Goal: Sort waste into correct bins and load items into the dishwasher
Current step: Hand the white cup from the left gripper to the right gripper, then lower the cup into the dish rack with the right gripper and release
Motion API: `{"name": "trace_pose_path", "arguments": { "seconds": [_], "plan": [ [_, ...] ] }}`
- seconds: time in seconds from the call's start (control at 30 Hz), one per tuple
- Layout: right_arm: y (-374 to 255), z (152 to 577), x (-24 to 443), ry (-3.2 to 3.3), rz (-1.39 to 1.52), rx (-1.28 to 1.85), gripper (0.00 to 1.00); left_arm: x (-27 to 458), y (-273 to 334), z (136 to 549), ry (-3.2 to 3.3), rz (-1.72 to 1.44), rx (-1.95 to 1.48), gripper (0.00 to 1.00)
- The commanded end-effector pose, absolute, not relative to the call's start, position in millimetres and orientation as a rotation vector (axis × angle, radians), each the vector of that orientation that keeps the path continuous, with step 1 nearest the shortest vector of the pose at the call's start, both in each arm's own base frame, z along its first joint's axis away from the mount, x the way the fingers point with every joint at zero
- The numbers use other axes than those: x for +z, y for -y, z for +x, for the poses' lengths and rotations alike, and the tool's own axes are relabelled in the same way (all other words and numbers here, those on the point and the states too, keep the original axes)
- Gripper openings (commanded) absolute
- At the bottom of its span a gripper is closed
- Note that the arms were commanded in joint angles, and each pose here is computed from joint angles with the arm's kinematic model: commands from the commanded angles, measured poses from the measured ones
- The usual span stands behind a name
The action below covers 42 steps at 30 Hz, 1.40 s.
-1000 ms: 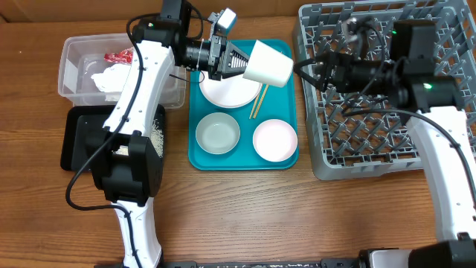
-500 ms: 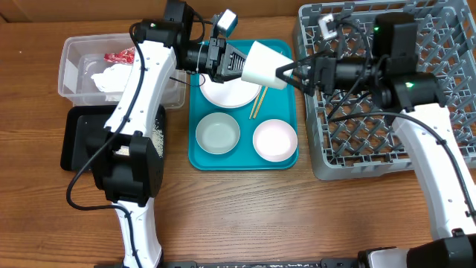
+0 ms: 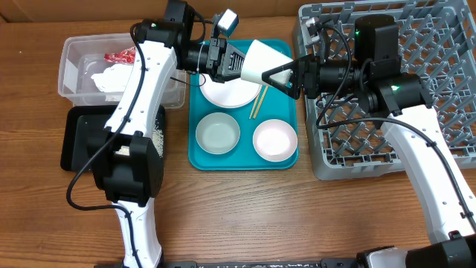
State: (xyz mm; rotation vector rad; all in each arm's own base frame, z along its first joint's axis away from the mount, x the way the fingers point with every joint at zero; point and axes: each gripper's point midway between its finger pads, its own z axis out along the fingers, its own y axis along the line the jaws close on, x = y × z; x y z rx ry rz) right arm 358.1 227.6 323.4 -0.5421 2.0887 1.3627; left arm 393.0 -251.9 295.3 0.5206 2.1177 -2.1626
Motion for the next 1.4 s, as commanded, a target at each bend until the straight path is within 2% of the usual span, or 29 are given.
{"name": "trace_pose_path", "arguments": {
  "seconds": [0.0,0.13,0.27,0.37,0.43,0.67,0.87,1.07,1.37],
  "plan": [
    [-238.0,354.9,339.6,-2.032,-0.59,1.388,0.76,311.4,255.2,386.2,-2.052,0.597,-2.152,0.04],
    [-238.4,356.6,342.4,-2.026,-0.578,1.395,0.82,311.4,255.2,386.2,-2.052,0.597,-2.152,0.04],
    [-238.5,356.7,342.8,-2.023,-0.58,1.394,0.83,311.4,255.2,386.2,-2.052,0.597,-2.152,0.04],
    [-238.5,356.7,342.7,-2.023,-0.58,1.394,0.77,311.4,255.2,386.2,-2.052,0.597,-2.152,0.04],
    [-238.4,356.9,342.8,-2.022,-0.58,1.393,0.64,311.4,255.2,386.2,-2.052,0.597,-2.152,0.04],
    [-228.0,364.3,343.8,-2.016,-0.552,1.374,0.63,311.0,255.2,386.3,-2.054,0.597,-2.149,0.06],
    [-194.1,380.7,337.3,-2.058,-0.427,1.322,0.62,301.4,255.1,389.2,-2.111,0.594,-2.082,0.18],
    [-123.1,398.8,295.3,-2.289,-0.018,1.042,0.62,278.0,253.5,396.2,-2.241,0.591,-1.912,0.32],
    [-45.8,355.3,262.2,-2.598,0.462,0.486,0.62,189.0,214.5,426.7,-2.697,0.494,-1.117,0.45]
  ]
}}
